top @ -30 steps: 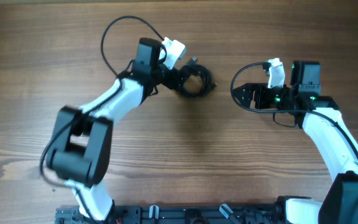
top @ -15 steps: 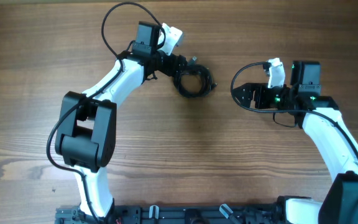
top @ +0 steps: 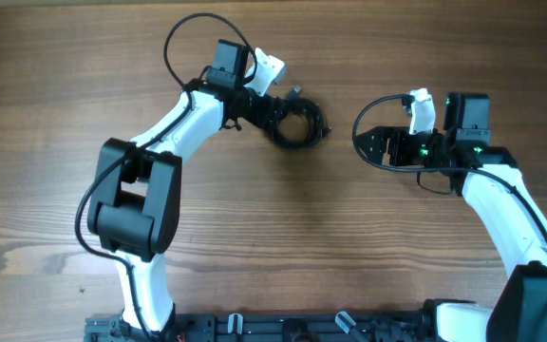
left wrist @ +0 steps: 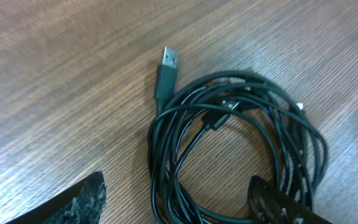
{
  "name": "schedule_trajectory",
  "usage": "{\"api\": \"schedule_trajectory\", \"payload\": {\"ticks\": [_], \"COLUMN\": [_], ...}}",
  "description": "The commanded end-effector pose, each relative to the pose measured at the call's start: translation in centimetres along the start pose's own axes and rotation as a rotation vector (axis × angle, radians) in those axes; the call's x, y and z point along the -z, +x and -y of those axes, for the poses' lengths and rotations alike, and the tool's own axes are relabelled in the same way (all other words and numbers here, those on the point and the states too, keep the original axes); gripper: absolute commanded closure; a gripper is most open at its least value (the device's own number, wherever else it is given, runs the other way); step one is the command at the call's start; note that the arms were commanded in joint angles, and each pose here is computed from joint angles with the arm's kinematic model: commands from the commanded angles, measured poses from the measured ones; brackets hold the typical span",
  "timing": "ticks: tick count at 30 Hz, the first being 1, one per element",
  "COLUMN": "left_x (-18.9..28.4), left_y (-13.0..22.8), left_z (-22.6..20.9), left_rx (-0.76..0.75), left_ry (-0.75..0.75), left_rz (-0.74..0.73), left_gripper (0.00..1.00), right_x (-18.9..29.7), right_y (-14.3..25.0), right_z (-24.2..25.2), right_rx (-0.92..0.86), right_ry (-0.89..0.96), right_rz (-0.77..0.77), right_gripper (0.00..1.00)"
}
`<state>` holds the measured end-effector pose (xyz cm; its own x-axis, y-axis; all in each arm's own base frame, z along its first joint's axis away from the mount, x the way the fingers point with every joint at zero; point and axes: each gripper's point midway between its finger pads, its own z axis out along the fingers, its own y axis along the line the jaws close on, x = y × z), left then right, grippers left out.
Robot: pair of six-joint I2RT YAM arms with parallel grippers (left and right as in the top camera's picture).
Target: Untangle cables
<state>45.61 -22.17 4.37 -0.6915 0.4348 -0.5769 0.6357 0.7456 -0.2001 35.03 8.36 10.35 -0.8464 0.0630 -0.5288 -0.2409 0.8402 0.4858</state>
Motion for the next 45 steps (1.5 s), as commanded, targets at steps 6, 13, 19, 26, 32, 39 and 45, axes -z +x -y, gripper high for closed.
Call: {"api": "schedule_trajectory", "payload": {"ticks": [6, 13, 19, 26, 32, 39, 45], "left_x": [-2.4, -2.4, -2.4, -2.4, -3.2, -3.4, -2.5], "left_y": [1.7, 1.8, 1.9, 2.0, 3.0, 3.2, 2.5], "left_z": [1.3, 1.4, 1.4, 0.9, 0.4, 0.4, 0.7], "left_rx": [-0.039, -0.039, -0.038, -0.039, -0.031, -0.030, -0.029], "left_ry": [0.041, 0.039, 0.040, 0.007, -0.006, -0.005, -0.007], "left_rz": [-0.056, -0.063, -0.066, -0.074, -0.101, -0.105, -0.095], "left_gripper": [0.30, 0.34, 0.47, 0.51, 0.54, 0.83, 0.91], "right_x": [-0.1, -0.1, -0.1, -0.1, -0.1, -0.1, -0.1], "right_y": [-0.3, -0.3, -0.3, -0.3, -0.3, -0.5, -0.6], "right_z": [-0.4, -0.6, -0.6, -0.6, -0.6, -0.7, -0.3], "right_rx": [-0.006, -0.006, -0.006, -0.007, -0.007, -0.001, 0.002], "right_ry": [-0.025, -0.037, -0.037, -0.037, -0.037, -0.038, -0.019], "right_rz": [0.003, 0.003, 0.003, 0.003, 0.003, 0.013, 0.018], "right_gripper": [0.00, 0.00, 0.00, 0.00, 0.00, 0.00, 0.00]}}
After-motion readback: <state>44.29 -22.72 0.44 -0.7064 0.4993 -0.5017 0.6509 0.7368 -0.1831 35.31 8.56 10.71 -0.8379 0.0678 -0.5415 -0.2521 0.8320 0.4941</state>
